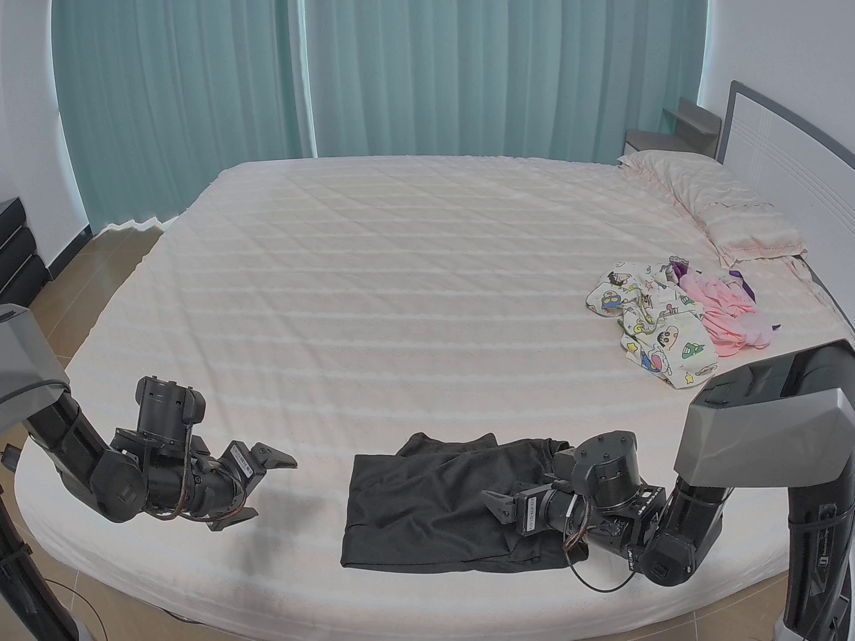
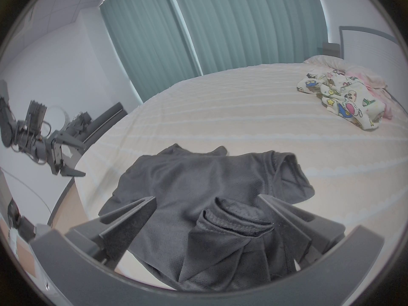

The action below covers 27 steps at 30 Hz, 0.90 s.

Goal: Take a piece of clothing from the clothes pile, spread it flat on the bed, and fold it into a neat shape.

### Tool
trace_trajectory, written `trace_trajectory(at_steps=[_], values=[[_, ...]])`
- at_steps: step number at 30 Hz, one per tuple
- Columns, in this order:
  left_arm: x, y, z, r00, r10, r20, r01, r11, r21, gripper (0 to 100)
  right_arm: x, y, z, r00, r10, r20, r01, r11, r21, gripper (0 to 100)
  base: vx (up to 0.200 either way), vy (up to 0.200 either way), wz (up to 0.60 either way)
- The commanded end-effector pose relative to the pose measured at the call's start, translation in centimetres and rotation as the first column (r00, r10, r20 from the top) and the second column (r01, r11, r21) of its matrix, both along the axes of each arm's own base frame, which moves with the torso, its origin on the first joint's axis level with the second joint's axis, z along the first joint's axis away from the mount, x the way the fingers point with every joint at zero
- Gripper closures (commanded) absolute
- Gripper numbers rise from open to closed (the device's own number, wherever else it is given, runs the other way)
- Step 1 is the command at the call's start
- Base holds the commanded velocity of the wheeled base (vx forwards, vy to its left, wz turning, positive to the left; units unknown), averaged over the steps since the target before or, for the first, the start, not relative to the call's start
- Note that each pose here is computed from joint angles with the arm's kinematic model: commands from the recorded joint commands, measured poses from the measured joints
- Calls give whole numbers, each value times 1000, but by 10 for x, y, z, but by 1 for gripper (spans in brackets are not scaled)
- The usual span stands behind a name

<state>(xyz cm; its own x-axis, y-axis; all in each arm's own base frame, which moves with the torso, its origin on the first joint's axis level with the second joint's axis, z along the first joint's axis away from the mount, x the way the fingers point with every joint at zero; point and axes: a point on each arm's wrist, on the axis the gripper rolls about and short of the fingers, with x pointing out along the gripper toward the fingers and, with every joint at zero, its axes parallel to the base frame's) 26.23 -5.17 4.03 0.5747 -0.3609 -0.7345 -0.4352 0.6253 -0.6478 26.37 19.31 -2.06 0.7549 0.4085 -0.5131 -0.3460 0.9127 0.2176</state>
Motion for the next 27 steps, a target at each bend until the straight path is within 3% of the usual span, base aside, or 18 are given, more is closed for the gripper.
trace_trajectory(at_steps=[1, 11, 12, 27], values=[[0, 0, -3, 1000, 0, -11, 0, 1000, 2, 0, 1, 0, -11, 1000, 17, -16, -18, 999, -28, 0, 0, 0, 0], [-2, -1, -5, 1000, -7, -20, 7, 1000, 4, 0, 3, -1, -19, 999, 33, -43, -34, 999, -33, 0, 0, 0, 0], [-2, -2, -5, 1000, -9, -20, 9, 1000, 4, 0, 3, -1, -19, 999, 30, -43, -31, 999, -33, 100, 0, 0, 0], [-2, -2, -7, 1000, -15, -26, 15, 1000, 9, 0, -13, -25, -2, 1000, -7, -17, 7, 1000, -4, 100, 0, 0, 0]])
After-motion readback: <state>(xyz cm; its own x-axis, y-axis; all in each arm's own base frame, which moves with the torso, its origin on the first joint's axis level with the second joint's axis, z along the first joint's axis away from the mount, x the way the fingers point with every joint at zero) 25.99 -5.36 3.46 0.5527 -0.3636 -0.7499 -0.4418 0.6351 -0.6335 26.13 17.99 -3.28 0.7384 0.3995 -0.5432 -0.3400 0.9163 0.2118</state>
